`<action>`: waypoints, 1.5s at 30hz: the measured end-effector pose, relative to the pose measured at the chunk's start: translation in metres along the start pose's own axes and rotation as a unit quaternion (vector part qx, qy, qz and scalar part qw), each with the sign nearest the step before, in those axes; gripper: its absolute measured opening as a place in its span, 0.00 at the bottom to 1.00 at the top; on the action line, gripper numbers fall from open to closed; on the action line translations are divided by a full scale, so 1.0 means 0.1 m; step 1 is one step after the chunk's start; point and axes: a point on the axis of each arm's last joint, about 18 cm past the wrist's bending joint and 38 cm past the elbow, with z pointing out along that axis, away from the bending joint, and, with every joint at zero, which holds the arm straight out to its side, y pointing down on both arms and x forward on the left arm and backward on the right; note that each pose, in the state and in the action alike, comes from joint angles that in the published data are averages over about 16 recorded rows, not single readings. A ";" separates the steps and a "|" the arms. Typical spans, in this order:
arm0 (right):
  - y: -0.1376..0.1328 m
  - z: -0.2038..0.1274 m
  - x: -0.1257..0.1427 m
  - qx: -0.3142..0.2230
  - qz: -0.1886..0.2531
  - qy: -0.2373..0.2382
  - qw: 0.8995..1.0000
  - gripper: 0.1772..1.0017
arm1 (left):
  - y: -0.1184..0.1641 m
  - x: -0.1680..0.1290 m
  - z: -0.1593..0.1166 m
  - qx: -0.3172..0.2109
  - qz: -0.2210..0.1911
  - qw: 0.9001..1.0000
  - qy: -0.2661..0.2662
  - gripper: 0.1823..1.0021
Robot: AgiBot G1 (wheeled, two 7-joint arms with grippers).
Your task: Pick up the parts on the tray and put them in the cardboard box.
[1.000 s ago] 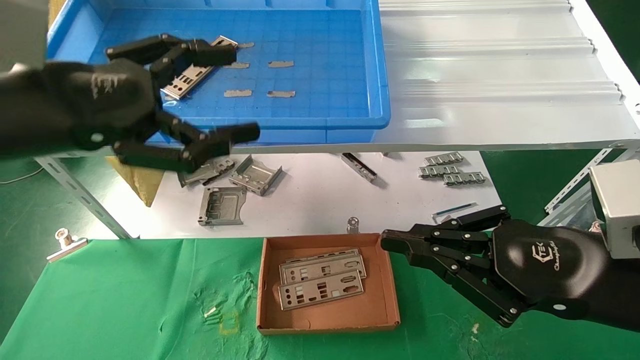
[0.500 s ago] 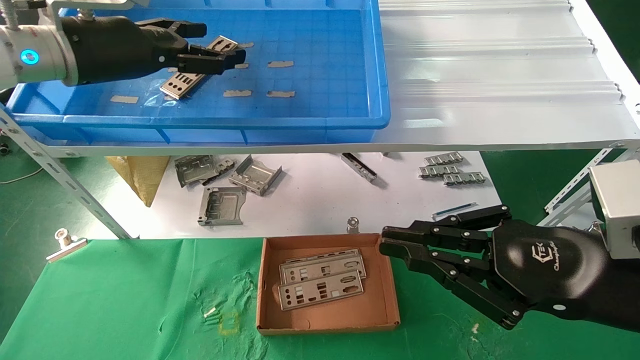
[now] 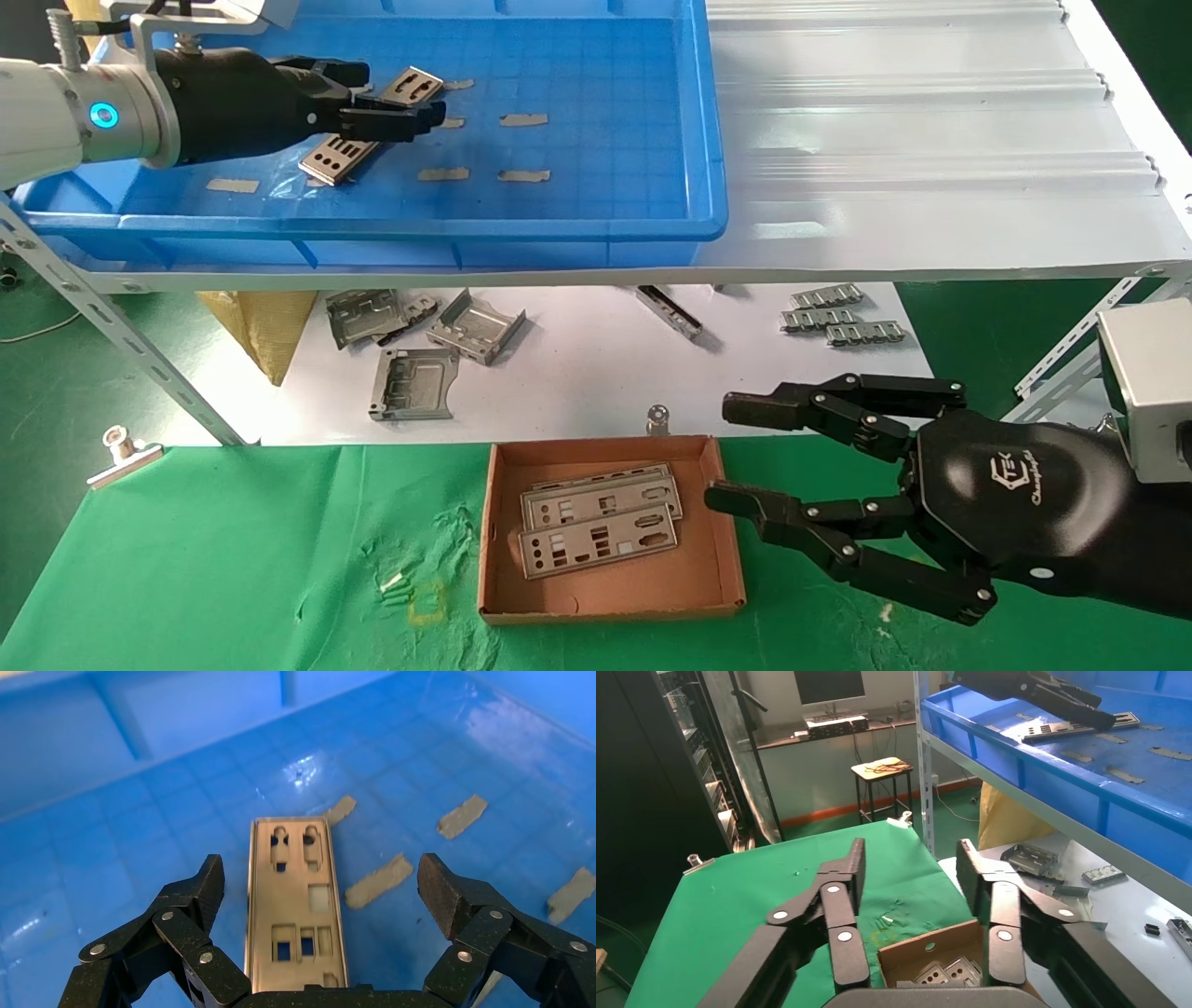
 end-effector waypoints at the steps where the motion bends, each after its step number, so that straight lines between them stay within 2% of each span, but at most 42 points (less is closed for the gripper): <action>1: 0.00 0.00 0.00 0.000 0.000 0.000 1.000 0.33 | 0.01 0.00 0.00 -0.001 -0.001 1.000 -0.001 1.00; 8: 0.00 0.00 0.00 0.000 0.000 0.000 1.000 0.54 | 0.06 -0.01 0.02 -0.005 -0.005 1.000 -0.005 0.99; 15: 0.00 0.00 0.00 0.000 0.000 0.000 1.000 0.75 | 0.08 -0.01 0.03 -0.006 -0.001 1.000 -0.007 0.95; 20: 0.00 0.00 0.00 0.000 0.000 0.000 1.000 0.86 | 0.09 -0.01 0.04 -0.008 0.007 1.000 -0.008 0.90; 27: 0.00 0.00 0.00 0.000 0.000 0.000 1.000 0.95 | 0.09 0.00 0.05 -0.011 0.021 1.000 -0.008 0.78; 32: 0.00 0.00 0.00 0.000 0.000 0.000 1.000 0.98 | 0.06 0.00 0.05 -0.008 0.032 0.999 -0.008 0.64; 37: 0.00 0.00 0.00 0.000 0.000 0.000 1.000 0.99 | 0.00 0.00 0.04 -0.001 0.041 0.999 -0.007 0.50; 45: 0.00 0.00 0.00 0.000 0.000 0.000 1.000 1.00 | -0.10 0.00 0.04 0.017 0.049 0.999 -0.007 0.37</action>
